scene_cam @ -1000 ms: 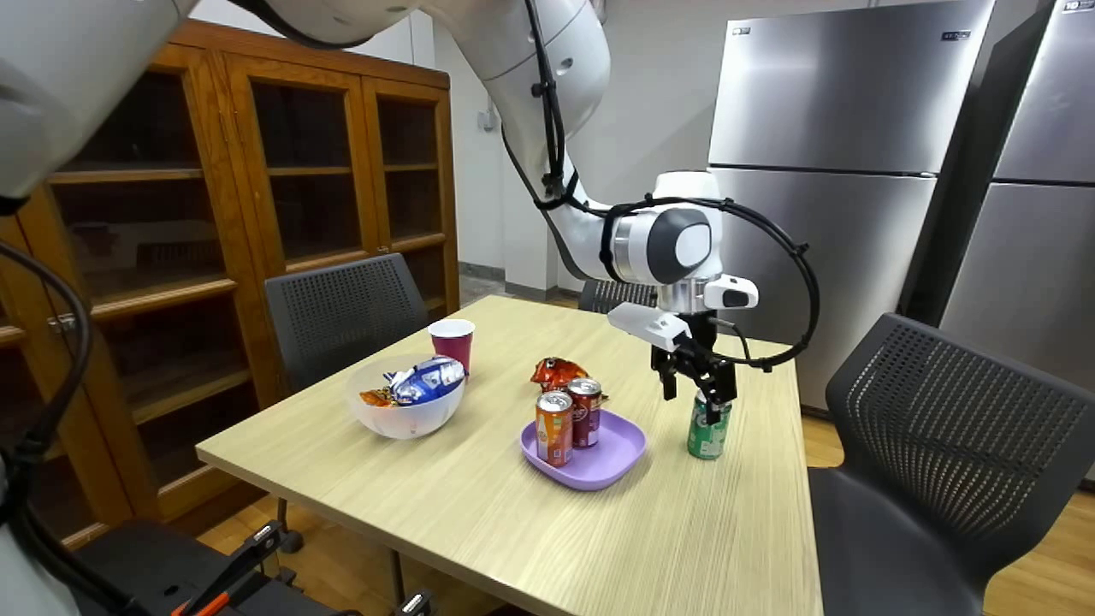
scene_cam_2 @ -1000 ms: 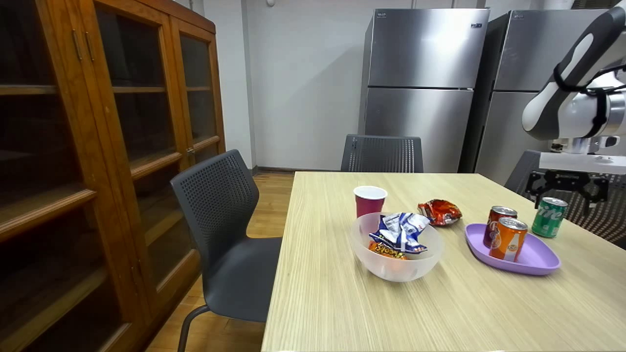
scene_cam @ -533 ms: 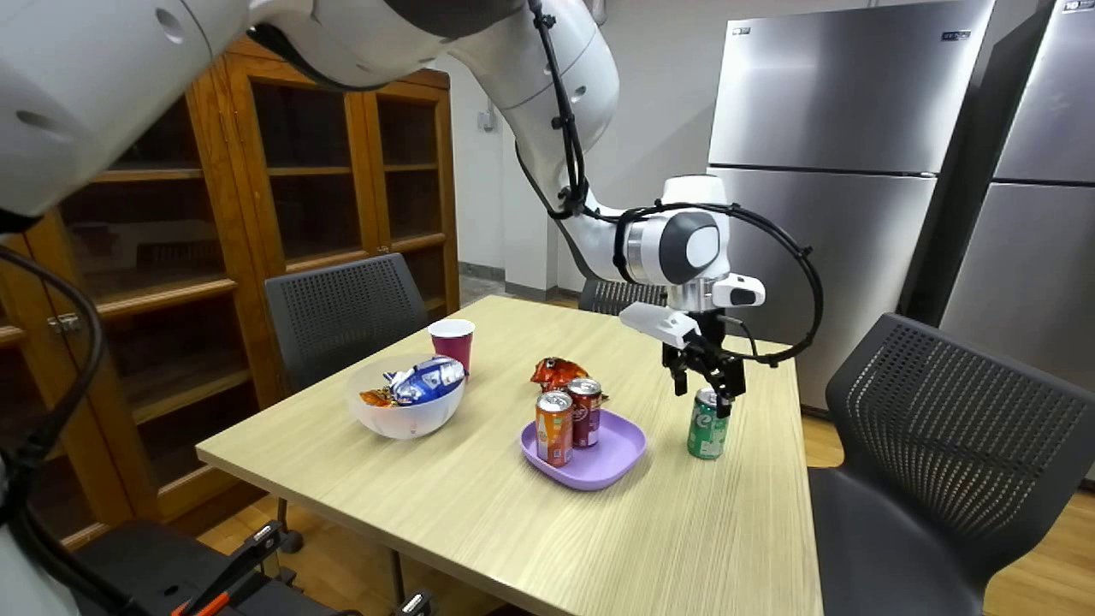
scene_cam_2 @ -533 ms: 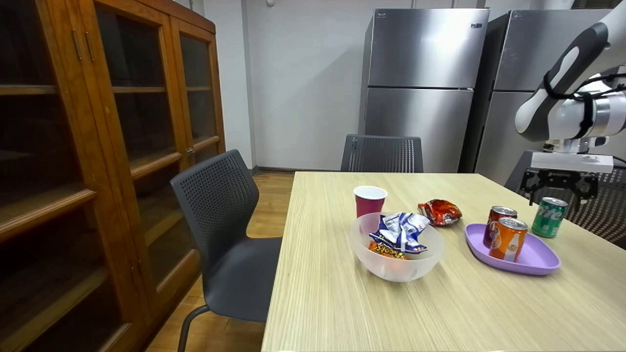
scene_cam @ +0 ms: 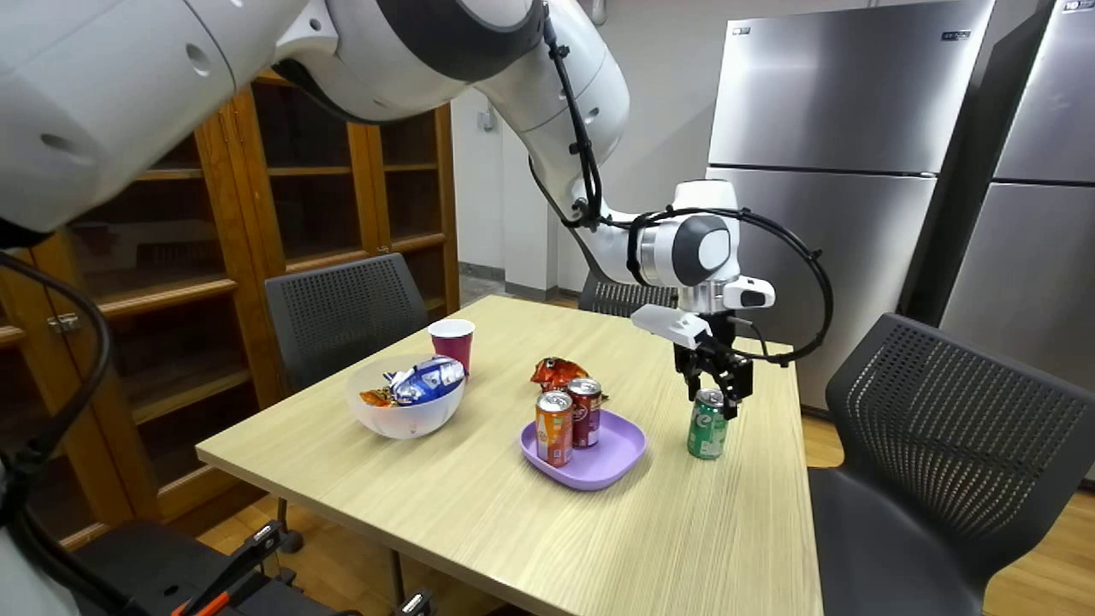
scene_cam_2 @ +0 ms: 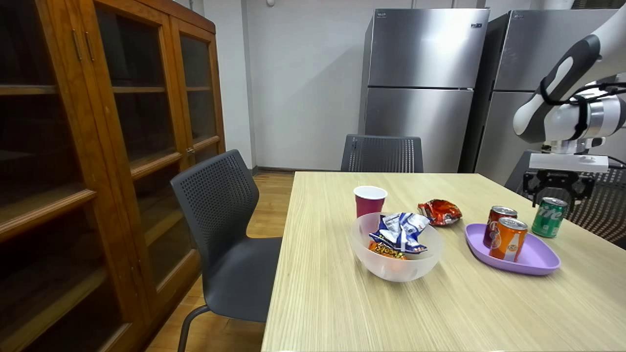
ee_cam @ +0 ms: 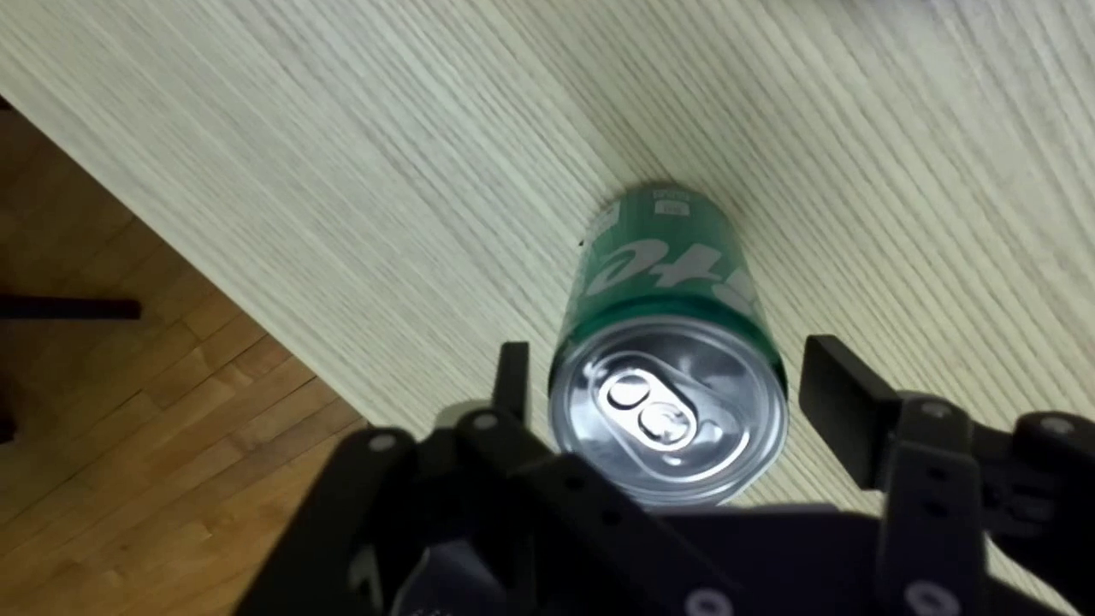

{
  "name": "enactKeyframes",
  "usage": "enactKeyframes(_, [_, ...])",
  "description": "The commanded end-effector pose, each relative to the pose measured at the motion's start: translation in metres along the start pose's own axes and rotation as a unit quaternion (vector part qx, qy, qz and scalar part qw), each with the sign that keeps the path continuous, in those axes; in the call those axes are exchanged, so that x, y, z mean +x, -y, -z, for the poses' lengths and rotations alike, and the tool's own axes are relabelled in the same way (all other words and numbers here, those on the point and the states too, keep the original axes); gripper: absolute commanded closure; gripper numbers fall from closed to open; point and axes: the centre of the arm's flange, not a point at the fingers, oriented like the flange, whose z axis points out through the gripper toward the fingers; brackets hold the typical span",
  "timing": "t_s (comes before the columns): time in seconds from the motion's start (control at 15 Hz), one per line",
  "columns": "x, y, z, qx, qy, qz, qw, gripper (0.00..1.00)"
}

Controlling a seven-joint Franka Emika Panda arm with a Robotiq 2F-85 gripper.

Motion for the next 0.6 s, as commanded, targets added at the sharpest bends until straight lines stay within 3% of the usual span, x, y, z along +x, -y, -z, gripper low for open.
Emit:
enactKeyframes(0.0, [0.019, 0.001, -0.001, 0.0, 0.009, -0.014, 0.9999, 0.49])
enactKeyframes(0.07, [0.02, 0.0, 0.0, -0.002, 0.007, -0.017, 0.9998, 0.58])
enactKeyframes(0.13, [0.021, 0.0, 0.002, -0.004, 0.007, -0.019, 0.9998, 0.6])
enactKeyframes(0.53, [0.016, -0.011, 0.022, -0.005, -0.004, -0.031, 0.9995, 0.6])
